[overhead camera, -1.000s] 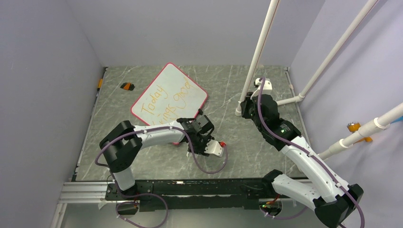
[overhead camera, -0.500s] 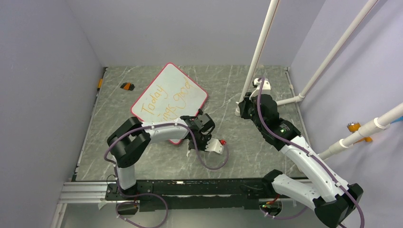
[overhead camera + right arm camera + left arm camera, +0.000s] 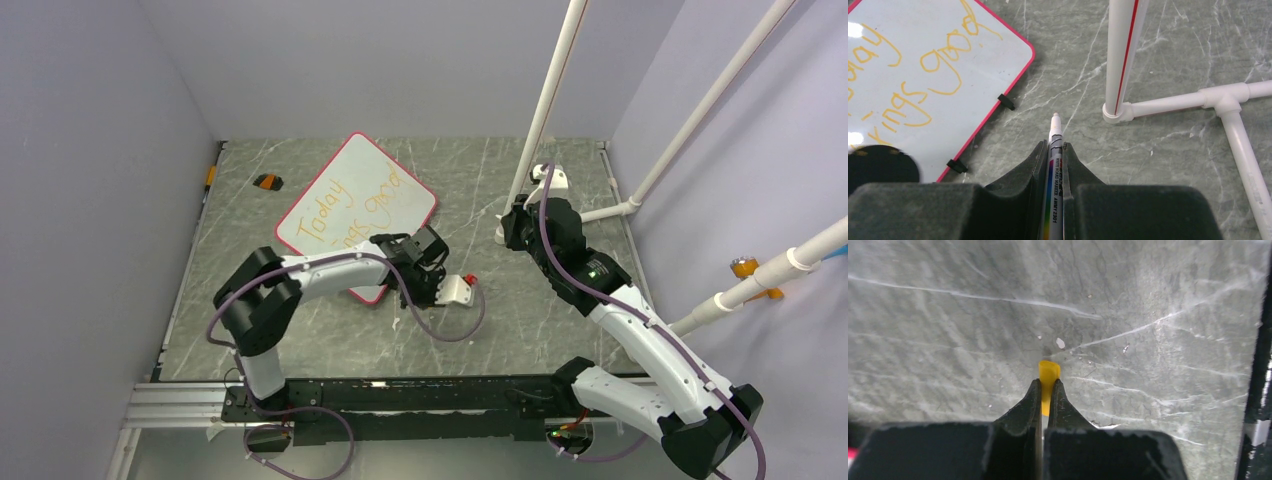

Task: Write a sentence on the whiteboard
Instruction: Pick up the pen cap from the center of the board, then insert the whiteboard marker without the cap into the pen cap.

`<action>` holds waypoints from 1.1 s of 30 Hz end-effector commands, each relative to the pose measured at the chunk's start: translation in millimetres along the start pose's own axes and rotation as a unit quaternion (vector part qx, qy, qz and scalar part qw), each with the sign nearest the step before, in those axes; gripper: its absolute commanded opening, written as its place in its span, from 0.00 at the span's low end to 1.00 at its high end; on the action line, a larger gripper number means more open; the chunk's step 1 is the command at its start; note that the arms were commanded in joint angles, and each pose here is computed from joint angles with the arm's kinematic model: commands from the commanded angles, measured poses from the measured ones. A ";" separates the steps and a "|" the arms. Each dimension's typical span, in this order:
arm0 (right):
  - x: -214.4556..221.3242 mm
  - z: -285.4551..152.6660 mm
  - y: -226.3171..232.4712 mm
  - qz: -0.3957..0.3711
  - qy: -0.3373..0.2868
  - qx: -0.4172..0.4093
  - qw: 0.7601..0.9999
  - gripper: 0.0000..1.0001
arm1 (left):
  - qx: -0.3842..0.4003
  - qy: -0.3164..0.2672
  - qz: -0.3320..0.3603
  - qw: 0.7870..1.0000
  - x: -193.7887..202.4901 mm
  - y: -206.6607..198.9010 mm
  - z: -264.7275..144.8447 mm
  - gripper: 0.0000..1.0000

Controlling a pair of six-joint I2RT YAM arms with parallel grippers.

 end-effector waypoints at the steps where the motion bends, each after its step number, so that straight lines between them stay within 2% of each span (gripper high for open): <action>1: -11.9 -2.2 3.4 0.015 -0.026 -0.011 0.999 0.00 | -0.039 -0.126 -0.020 0.991 -36.9 2.0 -51.6 0.00; 8: -15.0 -3.3 3.5 0.018 -0.031 -0.011 0.999 0.00 | -0.078 -0.228 -0.056 0.969 -59.3 2.5 -107.5 0.00; 13: -19.4 -5.3 2.8 0.017 -0.034 -0.009 0.999 0.00 | -0.143 -0.320 -0.092 0.932 -67.1 1.4 -145.8 0.00; 19: -25.2 -9.3 3.0 0.022 -0.042 -0.012 0.999 0.00 | -0.199 -0.436 -0.141 0.866 -67.2 -4.6 -187.5 0.00; 20: -25.6 -9.4 3.2 0.023 -0.043 -0.013 0.999 0.00 | -0.221 -0.456 -0.153 0.849 -66.0 -3.8 -194.0 0.00; 23: -25.6 -10.3 4.9 0.028 -0.046 -0.022 0.998 0.00 | -0.278 -0.485 -0.190 0.807 -55.5 -3.3 -206.8 0.00; 25: -24.8 -10.4 6.4 0.031 -0.046 -0.029 0.998 0.00 | -0.300 -0.496 -0.209 0.788 -50.9 -3.0 -215.4 0.00; 29: -24.4 -9.6 9.6 0.036 -0.045 -0.041 0.997 0.00 | -0.285 -0.529 -0.239 0.763 -44.9 -1.8 -227.2 0.00; 33: -25.3 -9.7 12.0 0.041 -0.045 -0.051 0.997 0.00 | -0.228 -0.561 -0.257 0.754 -36.5 4.1 -233.4 0.00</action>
Point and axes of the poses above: each gripper's point midway between its finger pads, its own z axis out along the fingers, its own y axis along the line the jaws close on, x = y × z, the point moved 8 cm from there along -z, back along the fingers, and after that the axes turned 8 degrees about -z, right-handed, at the moved point
